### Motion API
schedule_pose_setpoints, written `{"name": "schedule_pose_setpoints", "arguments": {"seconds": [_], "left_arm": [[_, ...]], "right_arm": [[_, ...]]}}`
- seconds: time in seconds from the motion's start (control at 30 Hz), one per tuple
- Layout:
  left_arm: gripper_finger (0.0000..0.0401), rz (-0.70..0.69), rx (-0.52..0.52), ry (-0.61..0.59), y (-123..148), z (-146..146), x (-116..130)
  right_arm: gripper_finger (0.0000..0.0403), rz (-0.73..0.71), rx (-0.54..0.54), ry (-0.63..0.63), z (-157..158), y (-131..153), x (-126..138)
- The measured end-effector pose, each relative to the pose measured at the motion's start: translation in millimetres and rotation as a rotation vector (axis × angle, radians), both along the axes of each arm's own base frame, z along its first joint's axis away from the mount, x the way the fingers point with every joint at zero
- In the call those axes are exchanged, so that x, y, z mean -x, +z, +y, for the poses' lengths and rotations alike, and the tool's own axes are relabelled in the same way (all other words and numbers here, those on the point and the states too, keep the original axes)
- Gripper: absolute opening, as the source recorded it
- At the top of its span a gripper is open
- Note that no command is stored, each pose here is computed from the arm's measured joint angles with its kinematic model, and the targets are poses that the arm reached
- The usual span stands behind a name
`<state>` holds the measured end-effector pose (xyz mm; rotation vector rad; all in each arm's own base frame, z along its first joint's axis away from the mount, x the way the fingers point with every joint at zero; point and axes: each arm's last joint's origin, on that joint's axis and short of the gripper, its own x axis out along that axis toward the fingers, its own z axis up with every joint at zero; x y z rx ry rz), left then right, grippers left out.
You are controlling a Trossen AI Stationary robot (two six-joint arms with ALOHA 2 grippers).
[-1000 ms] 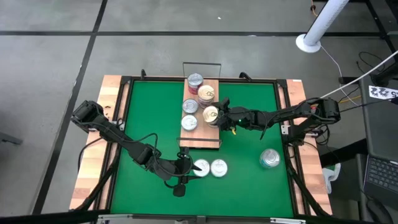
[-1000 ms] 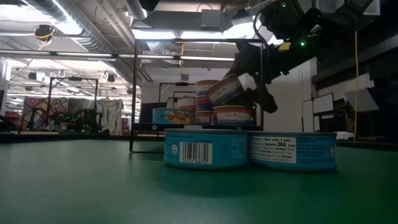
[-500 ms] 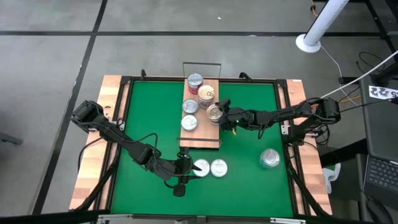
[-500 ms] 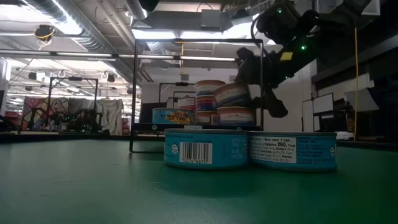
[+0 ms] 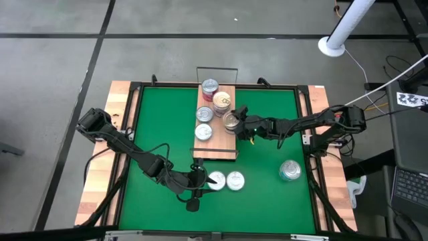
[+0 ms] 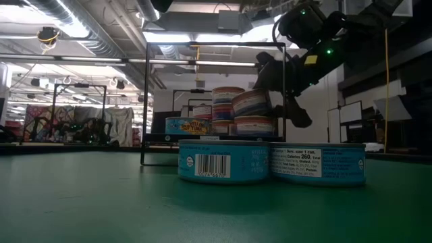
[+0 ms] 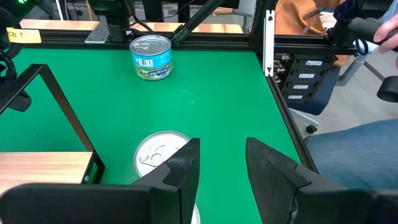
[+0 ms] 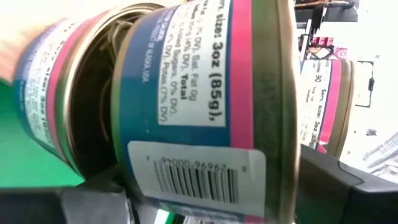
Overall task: Stack canned seafood by type on shelf
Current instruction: Stack the dark blue tuna can on top of the dark blue tuna can on the shelf
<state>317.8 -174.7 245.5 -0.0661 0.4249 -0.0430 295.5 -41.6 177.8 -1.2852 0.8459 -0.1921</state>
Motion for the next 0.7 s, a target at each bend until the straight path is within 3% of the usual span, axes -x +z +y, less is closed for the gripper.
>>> {"name": "schedule_pose_setpoints", "arguments": {"seconds": [0.33,0.7], "left_arm": [[0.0124,0.0,0.0,0.0,0.0,-0.1,0.0],[0.0124,0.0,0.0,0.0,0.0,0.0,0.0]], "right_arm": [[0.028,0.045,0.061,0.013,-0.5,0.0,0.4],[0.028,0.046,0.059,0.061,10.4,-0.3,-1.0]]}}
